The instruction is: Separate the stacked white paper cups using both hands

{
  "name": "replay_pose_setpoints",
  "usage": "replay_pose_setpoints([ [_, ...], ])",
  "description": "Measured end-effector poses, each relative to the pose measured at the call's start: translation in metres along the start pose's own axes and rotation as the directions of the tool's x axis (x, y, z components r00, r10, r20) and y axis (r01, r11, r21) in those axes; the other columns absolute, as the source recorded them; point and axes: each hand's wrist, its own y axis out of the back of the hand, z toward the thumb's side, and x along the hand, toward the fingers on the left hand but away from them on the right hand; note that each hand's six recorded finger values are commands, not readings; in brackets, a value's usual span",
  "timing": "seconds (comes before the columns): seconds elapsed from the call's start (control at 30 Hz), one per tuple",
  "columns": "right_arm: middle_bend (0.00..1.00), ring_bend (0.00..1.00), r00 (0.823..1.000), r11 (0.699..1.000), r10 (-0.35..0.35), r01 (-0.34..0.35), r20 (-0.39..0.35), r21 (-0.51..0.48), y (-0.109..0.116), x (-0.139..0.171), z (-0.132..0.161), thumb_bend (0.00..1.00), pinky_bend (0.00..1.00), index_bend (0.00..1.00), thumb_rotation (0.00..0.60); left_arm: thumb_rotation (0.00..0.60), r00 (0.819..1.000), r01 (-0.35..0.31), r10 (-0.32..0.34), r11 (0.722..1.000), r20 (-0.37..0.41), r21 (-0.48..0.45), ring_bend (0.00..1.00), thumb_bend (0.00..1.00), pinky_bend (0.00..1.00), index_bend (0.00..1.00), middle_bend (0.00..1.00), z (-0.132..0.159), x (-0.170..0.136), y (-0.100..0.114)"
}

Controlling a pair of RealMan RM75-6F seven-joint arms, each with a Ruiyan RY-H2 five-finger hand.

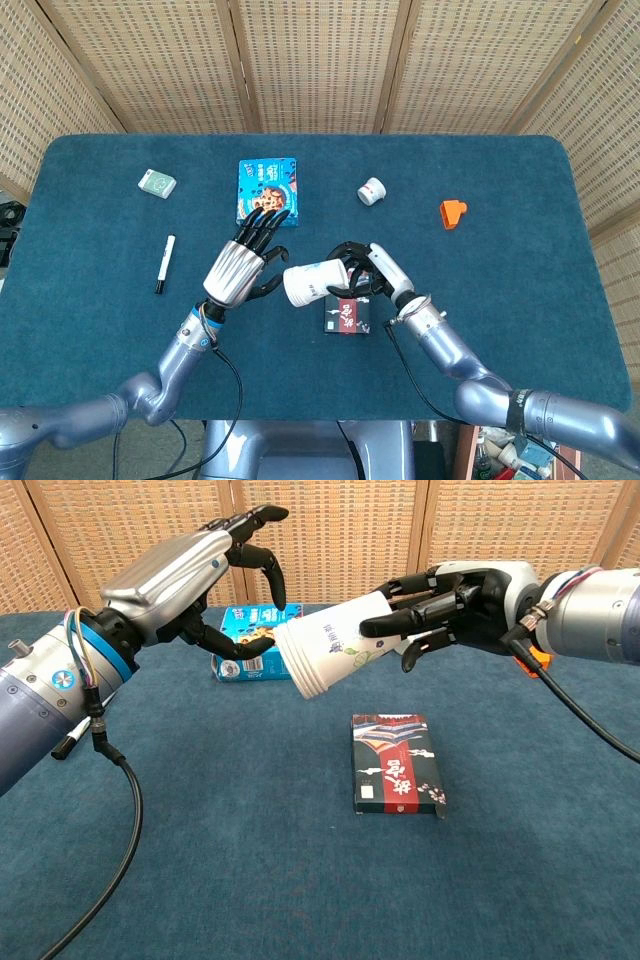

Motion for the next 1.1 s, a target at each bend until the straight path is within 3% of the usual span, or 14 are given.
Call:
replay_pose_setpoints([
  [0.57, 0.62, 0.49, 1.0, 0.999, 0.015, -0.015, 0.007, -0.044, -0.003, -0.001, 0.001, 0.58, 0.61, 0.55, 0.6, 0.6, 1.0, -0.02, 0.019, 0.998, -0.008, -0.066, 0.0, 0.36, 0.0, 0.57, 0.0, 0.013, 0.002, -0.005],
  [0.87, 0.62, 0.49, 1.0, 0.999, 0.015, -0.014, 0.006, -0.047, -0.001, 0.0, 0.001, 0.58, 0.61, 0.55, 0.6, 0.6, 1.0, -0.026, 0.025, 0.997, -0.017, -0.072, 0.0, 0.47, 0.0, 0.66, 0.0, 0.012, 0.004, -0.005],
  [1.1, 0.62, 0.49, 1.0, 0.999, 0.013, -0.013, 0.005, -0.044, 0.0, 0.0, 0.0, 0.58, 0.61, 0.55, 0.6, 0.6, 0.999, -0.035, 0.034, 0.997, -0.018, -0.062, 0.0, 0.47, 0.0, 0.66, 0.0, 0.011, 0.004, -0.004],
])
